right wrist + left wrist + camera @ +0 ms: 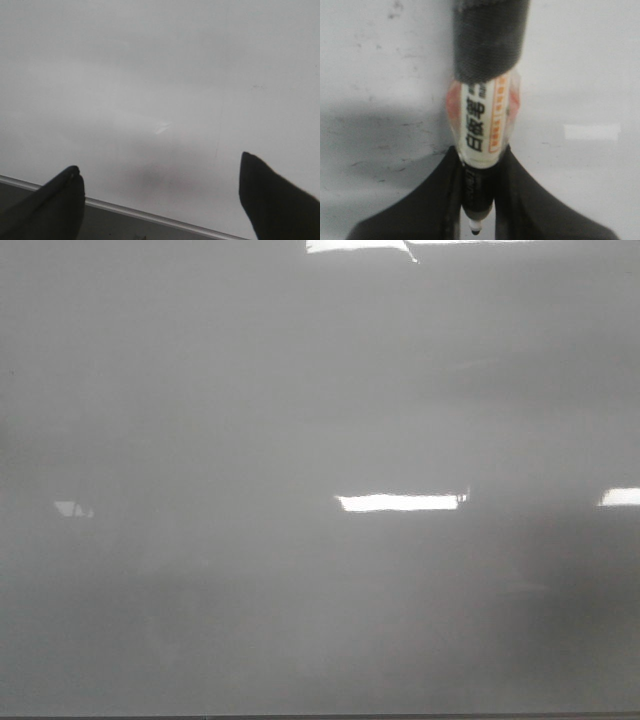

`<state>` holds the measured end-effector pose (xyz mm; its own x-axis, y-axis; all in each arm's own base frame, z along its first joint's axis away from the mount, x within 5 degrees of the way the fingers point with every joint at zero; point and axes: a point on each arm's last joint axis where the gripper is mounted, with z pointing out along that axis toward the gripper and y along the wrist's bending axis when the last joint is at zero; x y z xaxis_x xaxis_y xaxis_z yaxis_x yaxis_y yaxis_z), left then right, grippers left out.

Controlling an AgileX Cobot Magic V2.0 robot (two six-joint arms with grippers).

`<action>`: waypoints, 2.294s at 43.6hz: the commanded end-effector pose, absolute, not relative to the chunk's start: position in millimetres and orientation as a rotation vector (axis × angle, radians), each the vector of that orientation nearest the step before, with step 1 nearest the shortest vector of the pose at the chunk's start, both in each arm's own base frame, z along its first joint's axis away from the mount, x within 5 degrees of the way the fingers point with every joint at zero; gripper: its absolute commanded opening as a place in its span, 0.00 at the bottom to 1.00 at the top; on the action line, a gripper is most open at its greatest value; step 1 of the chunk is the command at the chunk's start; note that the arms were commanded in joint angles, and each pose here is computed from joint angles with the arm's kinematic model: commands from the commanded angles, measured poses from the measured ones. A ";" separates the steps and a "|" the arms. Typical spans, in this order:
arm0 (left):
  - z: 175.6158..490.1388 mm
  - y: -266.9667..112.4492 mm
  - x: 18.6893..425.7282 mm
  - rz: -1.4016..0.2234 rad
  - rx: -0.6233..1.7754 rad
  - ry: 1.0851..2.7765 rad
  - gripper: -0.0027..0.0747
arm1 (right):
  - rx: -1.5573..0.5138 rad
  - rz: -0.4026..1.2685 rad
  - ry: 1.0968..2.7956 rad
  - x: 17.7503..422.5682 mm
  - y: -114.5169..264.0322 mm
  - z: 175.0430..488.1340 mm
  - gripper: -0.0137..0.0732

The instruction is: Write number 6 on whiteboard

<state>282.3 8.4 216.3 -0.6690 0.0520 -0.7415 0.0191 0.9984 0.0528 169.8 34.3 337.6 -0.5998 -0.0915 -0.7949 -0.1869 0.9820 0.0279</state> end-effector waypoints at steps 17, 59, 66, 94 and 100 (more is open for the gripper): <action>327.2 -45.5 236.7 0.005 0.616 2.519 0.01 | -0.246 0.119 2.165 155.9 32.5 384.9 0.90; 324.6 -230.1 185.3 -0.139 1.810 1.954 0.01 | -1.358 0.455 1.917 171.4 135.1 348.3 0.90; 325.4 -234.3 182.3 -0.136 1.834 1.906 0.01 | -1.434 0.467 1.870 174.2 155.9 339.1 0.90; 326.3 -236.0 183.0 -0.128 1.851 1.858 0.01 | -1.401 0.484 1.826 177.0 169.4 338.6 0.37; 327.4 -237.3 184.1 -0.130 1.834 1.842 0.03 | -1.402 0.485 1.826 177.0 169.4 338.5 0.22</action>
